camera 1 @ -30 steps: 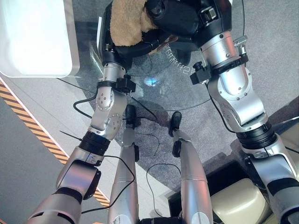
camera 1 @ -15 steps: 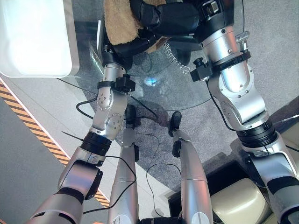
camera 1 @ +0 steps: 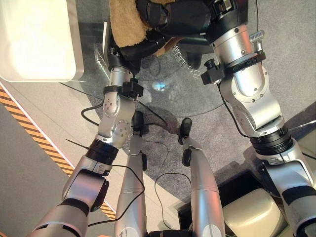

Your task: Wipe the table with a cloth and put it in the basket.

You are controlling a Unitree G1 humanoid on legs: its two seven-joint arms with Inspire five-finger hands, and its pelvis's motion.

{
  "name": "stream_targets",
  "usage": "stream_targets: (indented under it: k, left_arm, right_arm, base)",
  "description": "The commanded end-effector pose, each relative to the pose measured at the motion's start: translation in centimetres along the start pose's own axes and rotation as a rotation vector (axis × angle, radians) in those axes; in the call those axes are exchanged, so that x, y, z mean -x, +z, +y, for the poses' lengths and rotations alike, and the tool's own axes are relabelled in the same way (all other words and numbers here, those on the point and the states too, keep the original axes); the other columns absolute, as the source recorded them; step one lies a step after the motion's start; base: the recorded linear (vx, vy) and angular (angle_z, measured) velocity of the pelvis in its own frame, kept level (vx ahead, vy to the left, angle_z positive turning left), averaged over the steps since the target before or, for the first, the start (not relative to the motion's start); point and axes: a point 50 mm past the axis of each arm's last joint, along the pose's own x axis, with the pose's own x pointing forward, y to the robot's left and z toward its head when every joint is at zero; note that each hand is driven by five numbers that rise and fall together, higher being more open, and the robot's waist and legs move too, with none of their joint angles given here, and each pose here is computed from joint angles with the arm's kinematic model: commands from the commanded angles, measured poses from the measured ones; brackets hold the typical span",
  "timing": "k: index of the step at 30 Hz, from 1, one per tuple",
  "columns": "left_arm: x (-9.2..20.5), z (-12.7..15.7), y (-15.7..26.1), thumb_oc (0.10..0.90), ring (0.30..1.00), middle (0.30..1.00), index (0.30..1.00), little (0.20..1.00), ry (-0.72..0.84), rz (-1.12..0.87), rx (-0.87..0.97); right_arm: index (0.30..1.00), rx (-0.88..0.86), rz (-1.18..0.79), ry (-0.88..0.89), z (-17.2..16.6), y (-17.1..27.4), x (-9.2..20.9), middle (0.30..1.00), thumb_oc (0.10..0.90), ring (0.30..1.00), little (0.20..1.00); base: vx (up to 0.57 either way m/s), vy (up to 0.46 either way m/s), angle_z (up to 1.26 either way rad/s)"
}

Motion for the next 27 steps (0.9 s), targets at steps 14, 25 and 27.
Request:
stream_targets:
  k: [14,25,27]
  left_arm:
    - [-2.4,-2.4,7.2,0.100,0.300,0.300,0.300,0.200,-0.124,-0.368,0.039]
    - [-2.6,-0.8,9.0,0.100,0.300,0.300,0.300,0.200,-0.084,-0.457,0.080]
    - [-2.6,-0.6,9.2,0.100,0.300,0.300,0.300,0.200,-0.081,-0.467,0.095]
  right_arm:
    - [0.900,-0.129,-0.461,-0.173,-2.8,8.2,-0.8,0.900,0.800,0.900,0.900]
    - [0.900,-0.039,-0.349,-0.331,-5.7,6.0,0.0,0.900,0.800,0.900,0.900]
    - [0.900,-0.029,-0.321,-0.351,-6.1,5.5,0.1,0.900,0.800,0.900,0.900]
  base:
    - [0.00,0.000,0.00]
    - [0.00,0.000,0.00]
    - [0.00,0.000,0.00]
